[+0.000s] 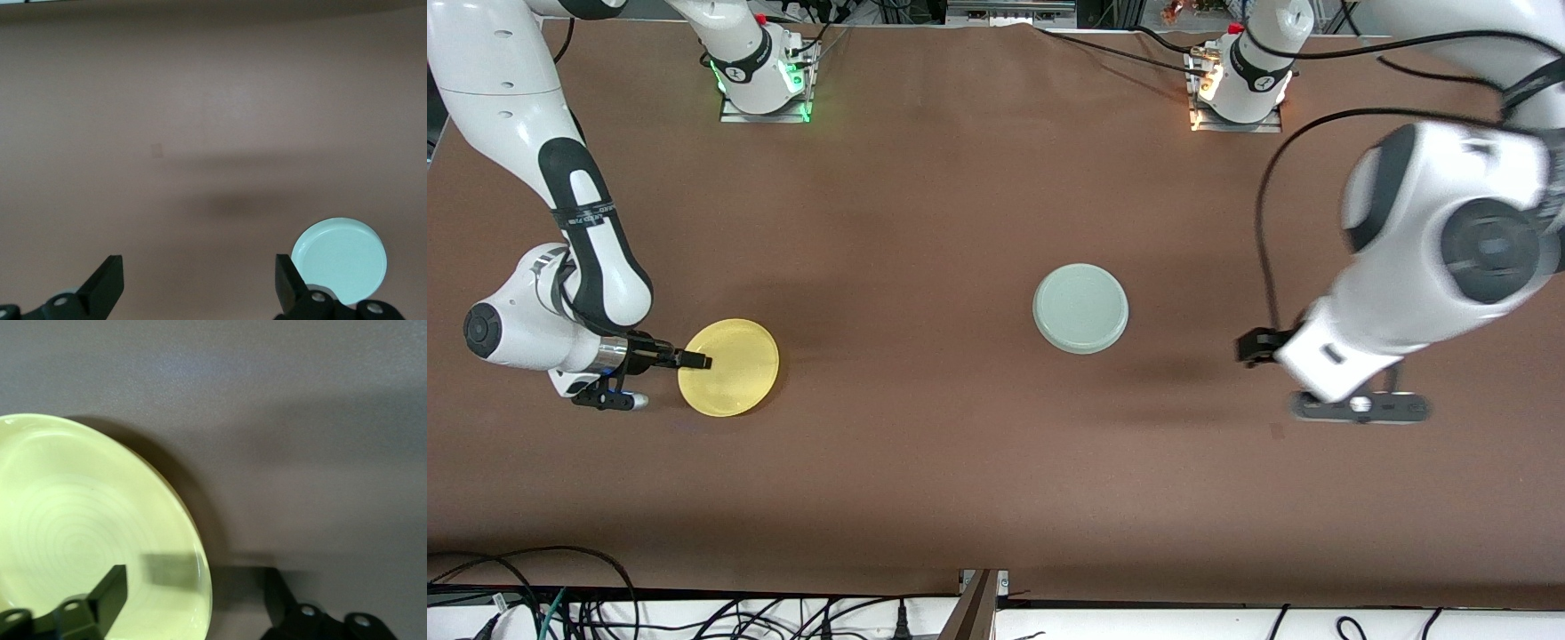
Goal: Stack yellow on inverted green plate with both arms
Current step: 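Withdraw the left gripper while the right gripper lifts the yellow plate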
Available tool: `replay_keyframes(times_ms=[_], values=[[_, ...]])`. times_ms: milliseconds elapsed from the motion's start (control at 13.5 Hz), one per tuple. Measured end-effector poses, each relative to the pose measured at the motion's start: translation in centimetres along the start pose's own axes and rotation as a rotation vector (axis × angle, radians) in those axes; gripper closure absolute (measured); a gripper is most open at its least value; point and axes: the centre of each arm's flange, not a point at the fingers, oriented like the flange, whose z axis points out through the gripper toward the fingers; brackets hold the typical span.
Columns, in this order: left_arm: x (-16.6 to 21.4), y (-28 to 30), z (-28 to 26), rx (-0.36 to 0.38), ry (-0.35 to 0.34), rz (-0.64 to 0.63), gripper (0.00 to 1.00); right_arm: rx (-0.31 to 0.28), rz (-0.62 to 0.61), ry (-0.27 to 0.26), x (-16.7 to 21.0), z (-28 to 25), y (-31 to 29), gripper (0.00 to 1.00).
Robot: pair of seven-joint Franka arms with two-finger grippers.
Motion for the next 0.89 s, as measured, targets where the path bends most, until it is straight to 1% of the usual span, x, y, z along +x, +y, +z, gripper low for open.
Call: replay_keyframes(times_ms=[74, 149, 223, 371, 446, 594, 743, 891], values=[[-0.5, -2.1, -1.6, -0.004, 0.012, 0.009, 0.00, 0.000, -0.002, 0.001, 0.0, -0.1, 0.0, 0.28], [-1.3, -3.7, -2.8, -0.004, 0.020, 0.003, 0.00, 0.000, -0.004, 0.001, 0.0, -0.1, 0.0, 0.42], [-2.2, -5.6, -3.6, -0.002, 0.024, -0.018, 0.00, 0.000, -0.006, 0.001, 0.0, -0.1, -0.1, 0.51], [-4.2, -10.0, -3.2, 0.000, 0.059, -0.067, 0.00, 0.002, -0.011, 0.002, 0.1, -0.2, -0.3, 0.75], [-5.5, -11.9, -2.5, 0.002, 0.072, -0.079, 0.00, 0.002, -0.013, 0.002, 0.1, -0.3, -0.3, 0.84], [-8.7, -13.1, -1.2, 0.007, 0.061, -0.049, 0.00, 0.013, -0.019, -0.017, 0.1, -0.6, -0.8, 0.96], [-11.5, -12.1, -0.3, 0.009, 0.046, -0.014, 0.00, 0.036, -0.042, -0.065, 0.3, -1.5, -2.4, 0.96], [-13.6, -10.3, -0.3, 0.012, 0.049, 0.017, 0.00, 0.061, -0.081, -0.105, 0.3, -2.6, -5.0, 0.97]])
